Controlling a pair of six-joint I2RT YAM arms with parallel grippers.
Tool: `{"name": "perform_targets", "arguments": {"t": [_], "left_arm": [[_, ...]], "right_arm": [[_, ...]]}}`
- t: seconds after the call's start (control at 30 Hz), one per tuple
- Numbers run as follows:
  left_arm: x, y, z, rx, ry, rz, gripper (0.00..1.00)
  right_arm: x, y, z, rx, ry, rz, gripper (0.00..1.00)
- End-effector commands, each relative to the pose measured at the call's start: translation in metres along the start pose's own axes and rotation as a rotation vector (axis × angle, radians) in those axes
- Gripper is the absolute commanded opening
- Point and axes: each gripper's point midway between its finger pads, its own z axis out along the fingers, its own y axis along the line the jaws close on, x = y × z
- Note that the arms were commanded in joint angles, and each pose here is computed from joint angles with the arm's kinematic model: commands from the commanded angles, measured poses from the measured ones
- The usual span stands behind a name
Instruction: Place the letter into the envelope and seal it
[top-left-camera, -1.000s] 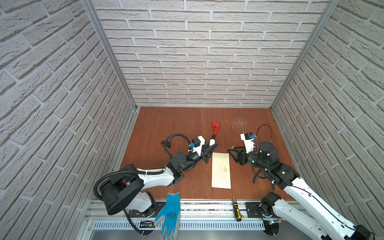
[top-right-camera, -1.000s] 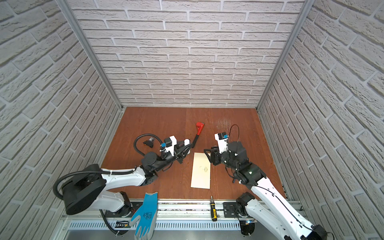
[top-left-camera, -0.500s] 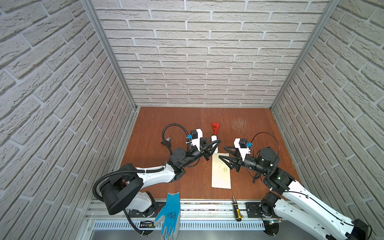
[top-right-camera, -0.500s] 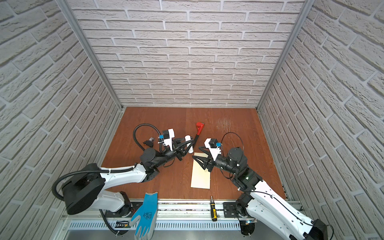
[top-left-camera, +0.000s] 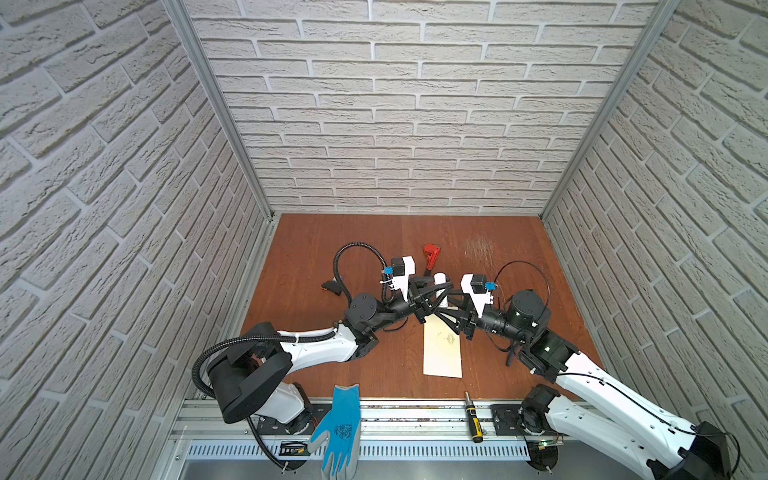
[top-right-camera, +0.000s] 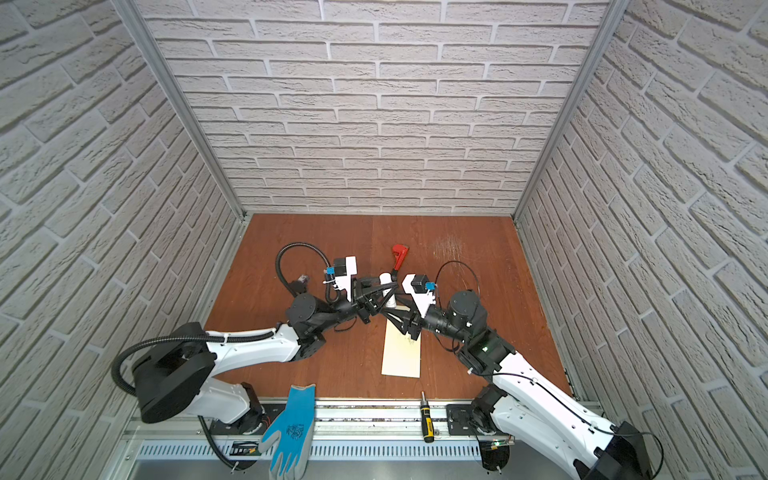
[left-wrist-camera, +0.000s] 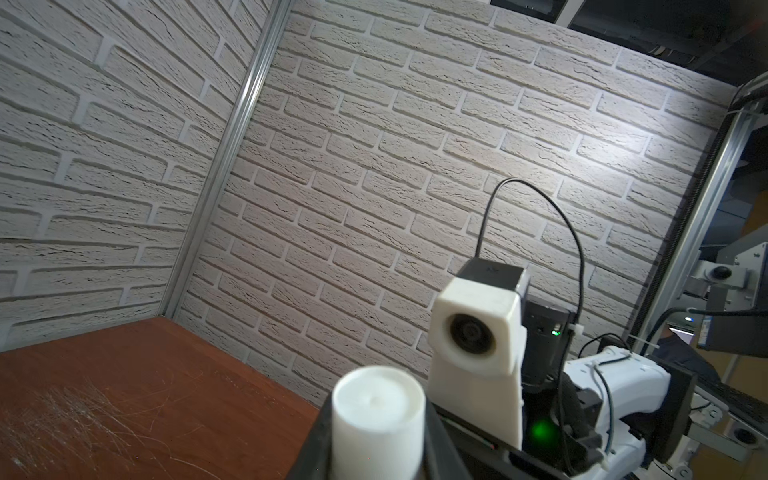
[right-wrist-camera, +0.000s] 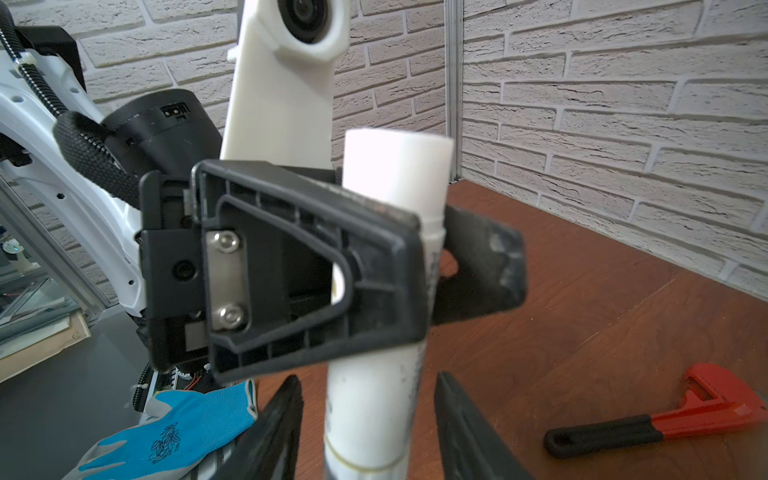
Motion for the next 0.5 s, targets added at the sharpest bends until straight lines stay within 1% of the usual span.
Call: {"name": "perform_targets", "arguments": {"t": [0.0, 0.17, 0.2, 0.27, 0.3, 0.33, 0.37, 0.47], "left_arm": [[-0.023, -0.02, 0.005, 0.078, -0.079, 0.03, 0.0], [-0.025, -0.02, 0.006, 0.076, -0.084, 0.031, 0.0], [-0.025, -0.019, 0.005, 0.076, -0.085, 0.031, 0.0], [-0.024, -0.019, 0.006, 0.081, -0.079, 0.029, 0.0], [-0.024, -0.02, 0.006, 0.084, -0.079, 0.026, 0.0], [-0.022, -0.019, 0.006, 0.082, -0.073, 0.023, 0.04], [-0.019, -0.019, 0.006, 0.086, -0.066, 0.021, 0.16], [-0.014, -0.018, 0.007, 0.093, -0.048, 0.008, 0.34]], "right_arm": [[-0.014, 0.01, 0.0, -0.05, -0.04, -0.032, 0.43], [-0.01, 0.014, 0.0, -0.072, -0.019, -0.027, 0.3], [-0.01, 0.015, -0.001, -0.075, -0.018, -0.027, 0.26], [-0.011, 0.016, -0.002, -0.077, -0.024, -0.026, 0.14], [-0.013, 0.016, -0.002, -0.077, -0.031, -0.028, 0.1], [-0.014, 0.017, -0.003, -0.078, -0.036, -0.029, 0.07], [-0.017, 0.018, -0.004, -0.08, -0.046, -0.028, 0.07], [-0.023, 0.02, -0.007, -0.078, -0.064, -0.031, 0.06]]}}
